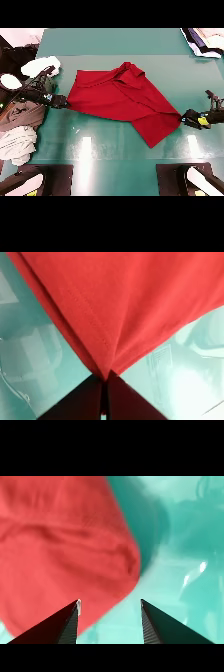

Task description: Fold the shirts.

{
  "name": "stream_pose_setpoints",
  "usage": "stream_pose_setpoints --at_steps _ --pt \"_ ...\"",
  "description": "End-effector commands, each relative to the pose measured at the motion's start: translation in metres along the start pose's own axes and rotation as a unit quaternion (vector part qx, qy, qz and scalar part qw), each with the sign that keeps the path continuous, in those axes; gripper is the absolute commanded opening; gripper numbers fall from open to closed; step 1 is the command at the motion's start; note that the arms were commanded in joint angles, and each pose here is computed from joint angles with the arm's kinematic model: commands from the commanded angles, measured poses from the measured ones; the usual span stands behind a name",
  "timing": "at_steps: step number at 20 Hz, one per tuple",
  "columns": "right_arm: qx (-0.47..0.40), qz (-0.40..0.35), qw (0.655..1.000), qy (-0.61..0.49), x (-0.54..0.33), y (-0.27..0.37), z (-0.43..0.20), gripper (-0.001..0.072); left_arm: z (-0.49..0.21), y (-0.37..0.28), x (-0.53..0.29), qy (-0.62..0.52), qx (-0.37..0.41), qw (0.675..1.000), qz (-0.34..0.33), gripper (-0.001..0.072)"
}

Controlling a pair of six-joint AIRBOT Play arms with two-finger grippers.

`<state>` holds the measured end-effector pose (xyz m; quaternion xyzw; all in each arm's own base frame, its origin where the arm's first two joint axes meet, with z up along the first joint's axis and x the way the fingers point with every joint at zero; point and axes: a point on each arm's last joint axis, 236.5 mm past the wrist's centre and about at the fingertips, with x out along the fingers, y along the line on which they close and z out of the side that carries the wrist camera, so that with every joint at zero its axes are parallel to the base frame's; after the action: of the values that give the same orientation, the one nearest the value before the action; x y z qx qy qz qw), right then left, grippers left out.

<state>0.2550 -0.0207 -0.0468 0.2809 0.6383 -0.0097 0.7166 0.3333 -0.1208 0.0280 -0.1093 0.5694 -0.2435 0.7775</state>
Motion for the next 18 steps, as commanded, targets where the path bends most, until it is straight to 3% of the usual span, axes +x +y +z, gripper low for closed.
stream_pose_setpoints --at_steps 1,4,7,9,14,18 --pt "0.023 0.005 1.000 0.006 0.022 -0.010 0.005 0.0445 -0.004 -0.002 -0.001 0.007 -0.002 1.000 -0.003 0.0022" --pt "0.033 0.008 0.999 0.031 0.035 -0.014 0.001 0.0420 -0.004 -0.002 -0.001 0.008 -0.003 1.000 -0.003 0.0022" --pt "0.019 0.006 0.999 0.042 0.042 -0.009 -0.002 0.0216 -0.004 -0.002 -0.001 0.008 -0.004 1.000 -0.003 0.0022" --pt "-0.008 0.007 0.999 0.053 0.046 0.001 -0.007 0.0019 -0.006 -0.004 -0.001 0.011 -0.014 1.000 -0.008 0.0022" --pt "-0.056 0.048 0.995 0.074 0.018 0.046 -0.026 0.0018 0.017 -0.026 -0.031 -0.004 0.002 1.000 -0.020 0.0021" --pt "-0.095 0.192 0.970 -0.117 -0.103 0.147 0.038 0.0018 0.093 -0.080 -0.128 -0.130 0.080 0.988 -0.021 0.0022"
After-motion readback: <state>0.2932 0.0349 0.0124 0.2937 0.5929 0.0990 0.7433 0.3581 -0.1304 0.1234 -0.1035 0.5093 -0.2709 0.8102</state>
